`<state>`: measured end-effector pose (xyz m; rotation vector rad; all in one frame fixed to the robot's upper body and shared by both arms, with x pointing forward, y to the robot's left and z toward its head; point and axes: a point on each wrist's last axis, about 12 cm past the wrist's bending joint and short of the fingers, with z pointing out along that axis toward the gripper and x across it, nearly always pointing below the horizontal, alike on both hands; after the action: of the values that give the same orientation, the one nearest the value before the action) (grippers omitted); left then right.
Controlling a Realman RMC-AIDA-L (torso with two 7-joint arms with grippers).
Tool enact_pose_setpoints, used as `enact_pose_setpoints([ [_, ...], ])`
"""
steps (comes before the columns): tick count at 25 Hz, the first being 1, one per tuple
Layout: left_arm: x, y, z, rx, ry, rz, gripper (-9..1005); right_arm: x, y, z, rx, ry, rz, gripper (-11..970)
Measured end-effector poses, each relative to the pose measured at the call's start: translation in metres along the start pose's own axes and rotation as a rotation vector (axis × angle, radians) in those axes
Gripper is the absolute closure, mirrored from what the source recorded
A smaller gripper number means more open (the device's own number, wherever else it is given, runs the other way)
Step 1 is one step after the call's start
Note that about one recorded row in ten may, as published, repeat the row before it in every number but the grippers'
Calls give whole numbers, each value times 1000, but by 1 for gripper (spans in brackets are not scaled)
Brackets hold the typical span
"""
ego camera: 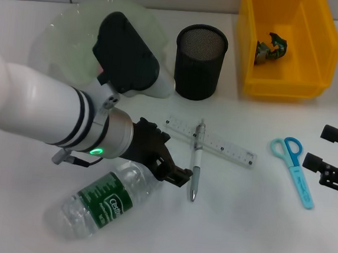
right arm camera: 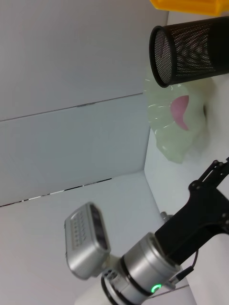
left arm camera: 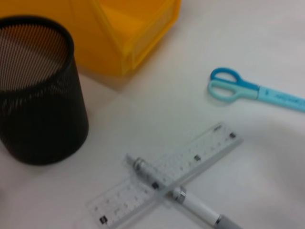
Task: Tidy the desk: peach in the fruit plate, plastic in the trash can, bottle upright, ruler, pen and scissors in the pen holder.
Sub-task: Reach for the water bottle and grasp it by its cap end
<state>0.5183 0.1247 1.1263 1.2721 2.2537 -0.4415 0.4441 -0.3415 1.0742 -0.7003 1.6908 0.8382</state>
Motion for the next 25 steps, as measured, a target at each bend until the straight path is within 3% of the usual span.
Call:
enact_pose_setpoints([
  [8, 4, 9, 17, -3, 50, -18, 135, 4, 1, 0, -2, -1, 4, 184],
  [18, 3, 14, 14, -9, 53, -28, 135, 3, 1, 1, -5, -1, 5, 184],
  [25, 1, 15, 14, -8, 62, -23, 394, 3, 2, 1, -13, -4, 8, 184],
])
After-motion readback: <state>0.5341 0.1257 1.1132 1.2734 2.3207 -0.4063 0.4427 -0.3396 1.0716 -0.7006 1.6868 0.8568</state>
